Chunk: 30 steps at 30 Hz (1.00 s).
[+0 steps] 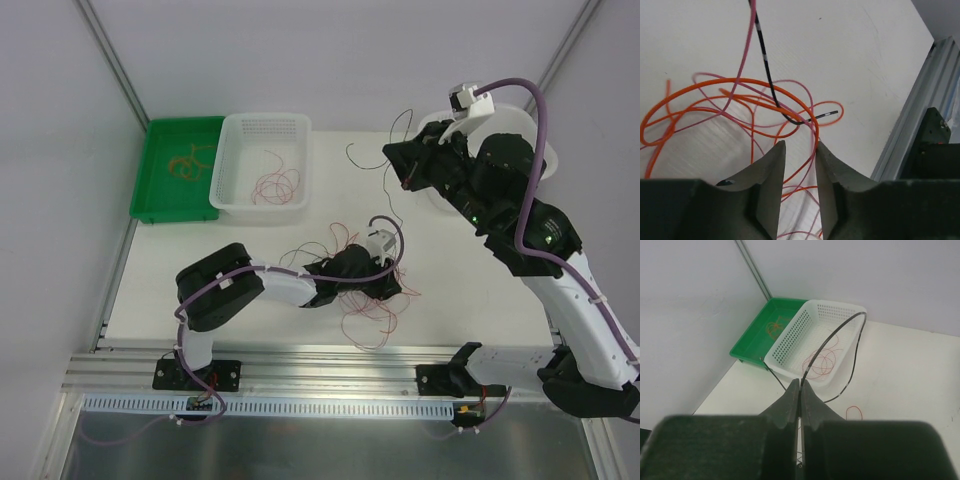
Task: Untangle the cables
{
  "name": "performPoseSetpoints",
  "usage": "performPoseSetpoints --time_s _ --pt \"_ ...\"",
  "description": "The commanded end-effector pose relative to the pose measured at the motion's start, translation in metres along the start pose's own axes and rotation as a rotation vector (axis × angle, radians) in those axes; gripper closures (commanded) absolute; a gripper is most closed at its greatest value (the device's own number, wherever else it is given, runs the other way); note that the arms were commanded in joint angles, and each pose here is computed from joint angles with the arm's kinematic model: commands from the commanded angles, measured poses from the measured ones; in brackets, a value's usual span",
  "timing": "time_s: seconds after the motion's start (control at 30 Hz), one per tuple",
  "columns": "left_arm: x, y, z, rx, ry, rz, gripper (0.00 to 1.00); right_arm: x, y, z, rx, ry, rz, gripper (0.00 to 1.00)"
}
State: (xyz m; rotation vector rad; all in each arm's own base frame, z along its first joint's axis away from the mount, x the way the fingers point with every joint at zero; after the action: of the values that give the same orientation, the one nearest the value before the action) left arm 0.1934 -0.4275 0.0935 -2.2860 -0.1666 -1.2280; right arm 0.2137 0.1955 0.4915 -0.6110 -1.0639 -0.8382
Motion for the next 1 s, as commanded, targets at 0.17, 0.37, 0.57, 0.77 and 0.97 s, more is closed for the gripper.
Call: performPoseSetpoints --time_s 0.17,0.37,0.57,0.77,0.97 --pt "-0.016 -0.007 0.007 0.055 -0.046 -0.033 1.0 0.036 -0.021 -0.008 -0.069 -0.052 -0.132 0.99" --pt "-0.064 -0.051 0.035 0.196 -0.088 0.099 1.0 0.062 -0.034 -0.034 -0.247 -0.169 -0.219 0.99" --pt "-0.091 -0.092 0.056 0.356 -0.107 0.193 1.0 0.086 -0.05 -0.065 -0.443 -0.253 -0.305 0.99" --pt "-0.086 -0.114 0.059 0.417 -0.09 0.209 1.0 0.1 -0.068 -0.088 -0.559 -0.268 -0.353 0.99" --pt "-0.07 -0.117 0.055 0.42 -0.078 0.194 1.0 0.11 -0.07 -0.103 -0.617 -0.272 -0.368 0.99"
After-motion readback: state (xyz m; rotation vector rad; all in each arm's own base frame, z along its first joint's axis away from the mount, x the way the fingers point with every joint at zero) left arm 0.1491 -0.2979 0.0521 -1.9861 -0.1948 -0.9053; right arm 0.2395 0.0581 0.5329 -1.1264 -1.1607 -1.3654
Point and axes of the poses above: each gripper's point midway between its finger pads, its own y axis out along the fingers, its own z axis along the line the jaws close on, x = y × z, the point moved 5 cm from there along -y, back along the fingers, and after that the axes turned 5 degrees about y, right-handed, at the moved point
